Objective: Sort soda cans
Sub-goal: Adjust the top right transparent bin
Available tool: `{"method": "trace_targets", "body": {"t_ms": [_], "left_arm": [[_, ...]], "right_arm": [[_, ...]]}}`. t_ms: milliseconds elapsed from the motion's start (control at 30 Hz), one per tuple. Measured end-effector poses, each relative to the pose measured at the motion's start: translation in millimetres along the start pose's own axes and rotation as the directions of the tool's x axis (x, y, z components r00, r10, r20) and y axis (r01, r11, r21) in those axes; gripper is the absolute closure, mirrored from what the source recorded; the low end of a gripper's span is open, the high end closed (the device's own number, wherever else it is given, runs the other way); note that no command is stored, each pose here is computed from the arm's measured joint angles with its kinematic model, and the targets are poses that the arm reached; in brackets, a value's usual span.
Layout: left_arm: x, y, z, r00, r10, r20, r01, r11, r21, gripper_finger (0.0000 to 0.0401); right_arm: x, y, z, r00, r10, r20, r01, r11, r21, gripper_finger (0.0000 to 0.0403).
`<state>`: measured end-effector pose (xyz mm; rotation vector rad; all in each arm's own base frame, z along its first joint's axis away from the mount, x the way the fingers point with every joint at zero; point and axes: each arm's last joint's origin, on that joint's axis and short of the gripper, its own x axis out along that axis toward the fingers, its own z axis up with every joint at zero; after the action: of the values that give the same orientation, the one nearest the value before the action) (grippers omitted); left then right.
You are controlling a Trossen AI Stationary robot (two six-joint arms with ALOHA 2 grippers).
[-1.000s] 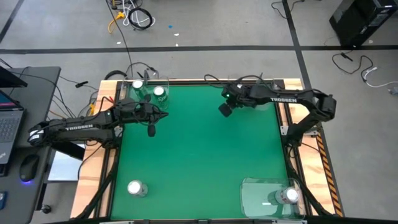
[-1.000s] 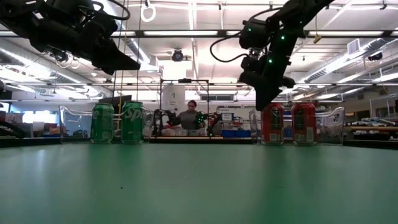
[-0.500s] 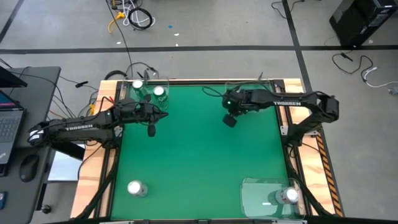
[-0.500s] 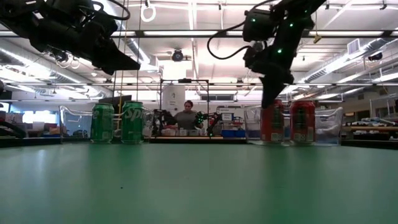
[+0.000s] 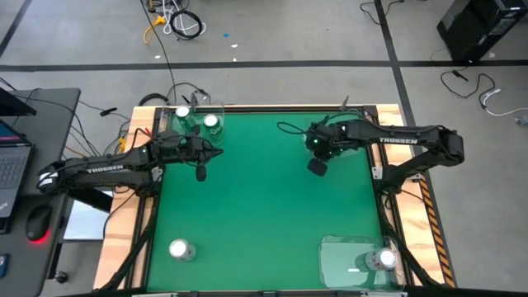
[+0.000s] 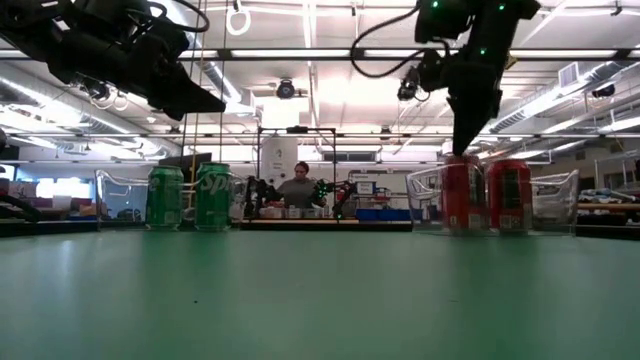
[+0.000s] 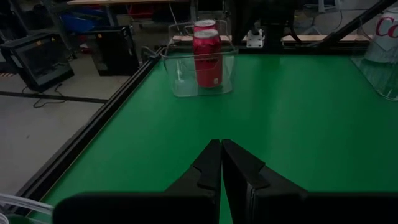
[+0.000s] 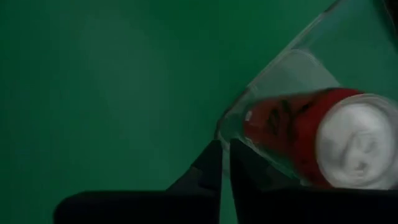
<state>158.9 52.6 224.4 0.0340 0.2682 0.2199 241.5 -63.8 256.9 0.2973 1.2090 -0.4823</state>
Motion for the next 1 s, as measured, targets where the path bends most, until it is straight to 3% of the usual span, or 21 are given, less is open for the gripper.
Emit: {"method": "trace_targets", "body": {"t_ms": [267,433,567,667,833,900,1000], "left_arm": [[0.0,0.0,-0.1,1.0,-0.001,0.0,0.001,1.0,0.0,0.038],[0.0,0.0,-0.1,1.0,-0.002,-0.001,0.002,1.0,0.0,0.038],[0.0,0.0,0.0,1.0,-0.001,0.0,0.001,1.0,0.0,0.038],[0.0,0.0,0.0,1.0,-0.001,0.0,0.001,1.0,-0.001,0.038],[0.0,0.0,-0.1,1.0,0.0,-0.001,0.0,1.0,-0.001,0.038],[0.0,0.0,-0.1,1.0,-0.001,-0.001,0.001,1.0,0.0,0.038],[0.0,0.0,-0.1,1.0,-0.001,-0.001,0.001,1.0,0.002,0.038]], "right_arm": [[-11.6,-1.8,-3.2,0.999,0.009,0.041,-0.014,0.992,0.129,0.0314],[-23.7,-8.3,-19.2,0.999,-0.034,-0.036,0.044,0.938,0.345,0.0289],[-29.8,-18.0,-38.0,0.969,-0.155,-0.19,0.234,0.813,0.532,0.0305],[-31.8,-22.2,-46.5,0.938,-0.2,-0.283,0.337,0.713,0.614,0.0337],[-33.2,-32.0,-57.1,0.875,-0.253,-0.413,0.48,0.564,0.672,0.0396],[-30.3,-37.1,-62.3,0.845,-0.273,-0.459,0.532,0.504,0.681,0.0395],[-21.4,-45.4,-68.1,0.82,-0.272,-0.504,0.571,0.458,0.681,0.0392]]}}
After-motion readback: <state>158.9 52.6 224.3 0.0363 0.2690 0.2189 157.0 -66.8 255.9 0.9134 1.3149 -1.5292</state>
